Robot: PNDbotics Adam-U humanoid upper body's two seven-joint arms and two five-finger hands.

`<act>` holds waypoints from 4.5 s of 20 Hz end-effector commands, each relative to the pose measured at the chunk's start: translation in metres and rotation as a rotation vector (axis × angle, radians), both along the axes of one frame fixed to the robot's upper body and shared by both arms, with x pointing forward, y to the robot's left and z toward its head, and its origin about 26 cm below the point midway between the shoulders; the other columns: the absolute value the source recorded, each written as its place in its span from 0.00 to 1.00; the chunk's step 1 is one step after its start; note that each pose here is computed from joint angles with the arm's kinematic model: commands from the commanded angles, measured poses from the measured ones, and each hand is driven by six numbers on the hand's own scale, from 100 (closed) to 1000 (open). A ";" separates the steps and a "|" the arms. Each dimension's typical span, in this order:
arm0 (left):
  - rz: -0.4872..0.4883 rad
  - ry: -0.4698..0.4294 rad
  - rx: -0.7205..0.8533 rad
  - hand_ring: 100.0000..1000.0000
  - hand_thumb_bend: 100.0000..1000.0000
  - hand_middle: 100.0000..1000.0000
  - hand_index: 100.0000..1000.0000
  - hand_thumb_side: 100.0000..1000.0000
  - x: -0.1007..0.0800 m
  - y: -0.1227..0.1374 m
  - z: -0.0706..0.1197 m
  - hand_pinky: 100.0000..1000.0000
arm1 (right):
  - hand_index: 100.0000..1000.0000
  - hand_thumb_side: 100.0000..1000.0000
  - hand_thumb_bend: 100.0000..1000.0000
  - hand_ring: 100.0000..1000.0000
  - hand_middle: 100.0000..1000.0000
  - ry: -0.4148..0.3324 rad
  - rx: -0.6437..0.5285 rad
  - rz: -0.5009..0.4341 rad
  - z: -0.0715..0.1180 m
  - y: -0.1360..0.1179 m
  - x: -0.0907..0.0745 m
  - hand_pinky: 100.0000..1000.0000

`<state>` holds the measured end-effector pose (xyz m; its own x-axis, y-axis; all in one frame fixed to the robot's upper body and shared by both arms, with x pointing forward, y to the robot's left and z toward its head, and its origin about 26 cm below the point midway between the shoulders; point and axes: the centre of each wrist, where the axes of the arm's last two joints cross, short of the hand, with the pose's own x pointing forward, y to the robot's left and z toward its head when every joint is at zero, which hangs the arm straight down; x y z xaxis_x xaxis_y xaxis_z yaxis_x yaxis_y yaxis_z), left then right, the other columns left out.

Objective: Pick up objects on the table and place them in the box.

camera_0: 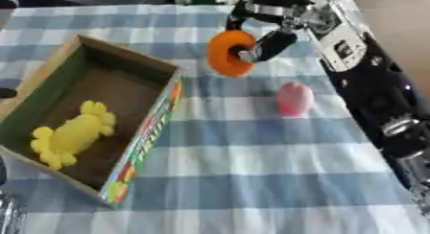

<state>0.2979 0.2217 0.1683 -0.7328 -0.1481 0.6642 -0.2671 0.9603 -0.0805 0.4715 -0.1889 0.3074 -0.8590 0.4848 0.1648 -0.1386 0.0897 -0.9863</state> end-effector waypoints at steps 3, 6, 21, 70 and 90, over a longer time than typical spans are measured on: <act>-0.011 -0.029 0.009 0.63 0.00 0.57 0.72 0.70 -0.001 -0.001 0.007 0.45 | 0.50 0.01 0.00 0.69 0.27 -0.139 -0.089 0.190 0.037 0.022 -0.016 0.74; -0.014 -0.029 0.009 0.63 0.00 0.57 0.72 0.70 -0.001 -0.001 0.008 0.45 | 0.50 0.03 0.00 0.69 0.26 -0.164 -0.050 0.253 0.046 0.048 -0.024 0.74; -0.025 -0.037 0.004 0.63 0.00 0.58 0.72 0.70 -0.001 -0.003 0.010 0.45 | 0.50 0.05 0.00 0.68 0.26 -0.124 0.014 0.504 0.032 0.163 -0.068 0.75; -0.011 -0.039 0.025 0.64 0.00 0.58 0.72 0.68 -0.001 0.001 0.009 0.45 | 0.92 0.67 0.30 0.95 0.81 -0.268 0.029 0.278 0.066 0.052 -0.042 0.89; 0.012 -0.038 0.035 0.65 0.00 0.58 0.72 0.68 -0.001 0.004 0.009 0.45 | 0.91 0.65 0.29 0.95 0.81 -0.308 -0.066 -0.071 0.038 -0.118 -0.055 0.88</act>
<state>0.2985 0.2226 0.1708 -0.7398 -0.1606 0.6534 -0.2666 0.9616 -0.0654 0.4258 -0.2959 0.3250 -0.8295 0.5557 -0.0553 0.1180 0.0777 -0.9900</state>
